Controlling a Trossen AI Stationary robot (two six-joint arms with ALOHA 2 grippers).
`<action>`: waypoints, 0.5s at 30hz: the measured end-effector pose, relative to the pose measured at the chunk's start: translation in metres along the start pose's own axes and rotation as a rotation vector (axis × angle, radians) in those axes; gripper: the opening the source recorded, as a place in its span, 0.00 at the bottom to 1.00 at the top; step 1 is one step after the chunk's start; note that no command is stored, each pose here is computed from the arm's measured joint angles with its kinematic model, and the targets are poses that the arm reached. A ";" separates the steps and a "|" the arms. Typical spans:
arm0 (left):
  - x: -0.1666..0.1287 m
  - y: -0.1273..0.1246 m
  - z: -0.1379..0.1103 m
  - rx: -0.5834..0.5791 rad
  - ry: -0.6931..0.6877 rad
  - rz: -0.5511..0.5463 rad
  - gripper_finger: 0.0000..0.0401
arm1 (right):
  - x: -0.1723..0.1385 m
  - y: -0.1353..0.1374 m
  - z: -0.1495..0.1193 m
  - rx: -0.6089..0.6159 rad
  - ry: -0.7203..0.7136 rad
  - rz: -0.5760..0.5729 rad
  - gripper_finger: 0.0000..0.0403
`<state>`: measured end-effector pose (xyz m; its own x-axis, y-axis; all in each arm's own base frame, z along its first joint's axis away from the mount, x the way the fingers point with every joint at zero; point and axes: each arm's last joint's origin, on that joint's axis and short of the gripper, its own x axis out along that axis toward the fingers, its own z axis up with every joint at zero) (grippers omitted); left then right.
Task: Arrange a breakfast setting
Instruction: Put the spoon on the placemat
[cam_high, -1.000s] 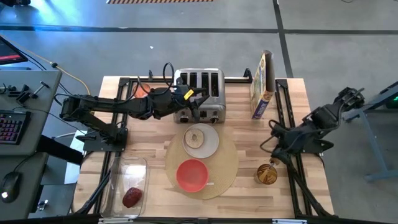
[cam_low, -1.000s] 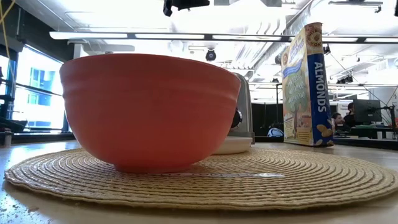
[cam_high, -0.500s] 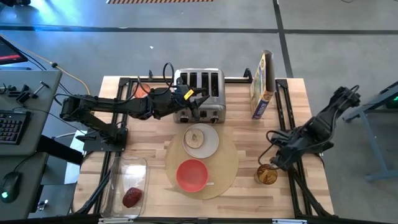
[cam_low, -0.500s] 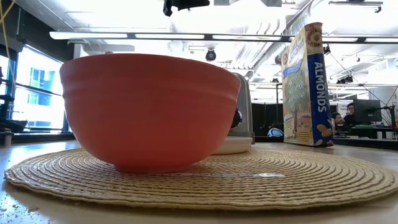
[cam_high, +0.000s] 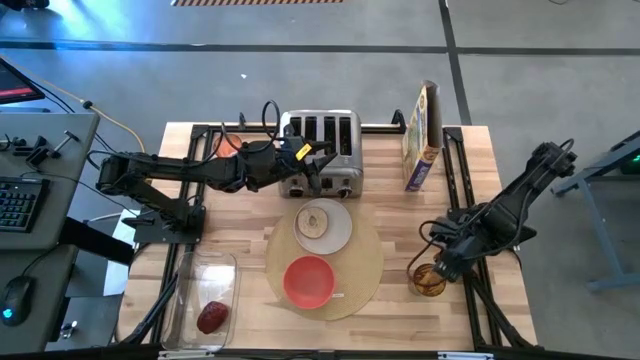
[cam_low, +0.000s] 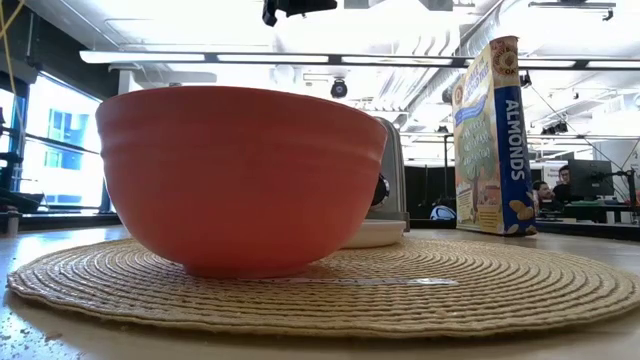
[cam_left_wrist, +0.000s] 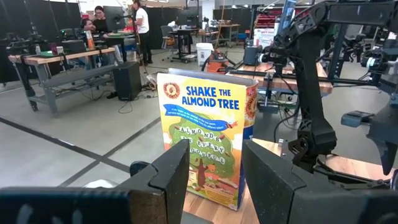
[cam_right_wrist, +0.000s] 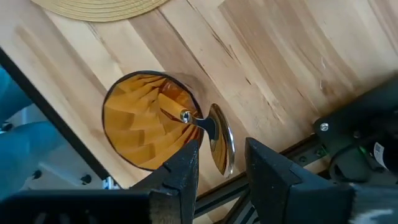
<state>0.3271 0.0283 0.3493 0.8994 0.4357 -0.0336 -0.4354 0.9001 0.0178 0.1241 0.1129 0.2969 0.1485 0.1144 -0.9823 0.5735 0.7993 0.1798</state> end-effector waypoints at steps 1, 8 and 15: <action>0.000 0.000 0.000 0.000 0.000 0.000 0.34 | 0.001 0.001 0.000 -0.003 0.002 -0.008 0.27; 0.000 0.000 0.000 0.000 0.000 0.000 0.34 | 0.010 0.008 0.002 -0.006 0.012 -0.056 0.27; 0.000 0.000 0.000 0.000 0.000 0.000 0.34 | 0.015 0.012 0.002 -0.003 0.037 -0.080 0.19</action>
<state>0.3271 0.0283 0.3493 0.8994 0.4357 -0.0334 -0.4354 0.9001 0.0179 0.1348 0.1234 0.2841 0.0727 0.0719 -0.9948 0.5802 0.8082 0.1008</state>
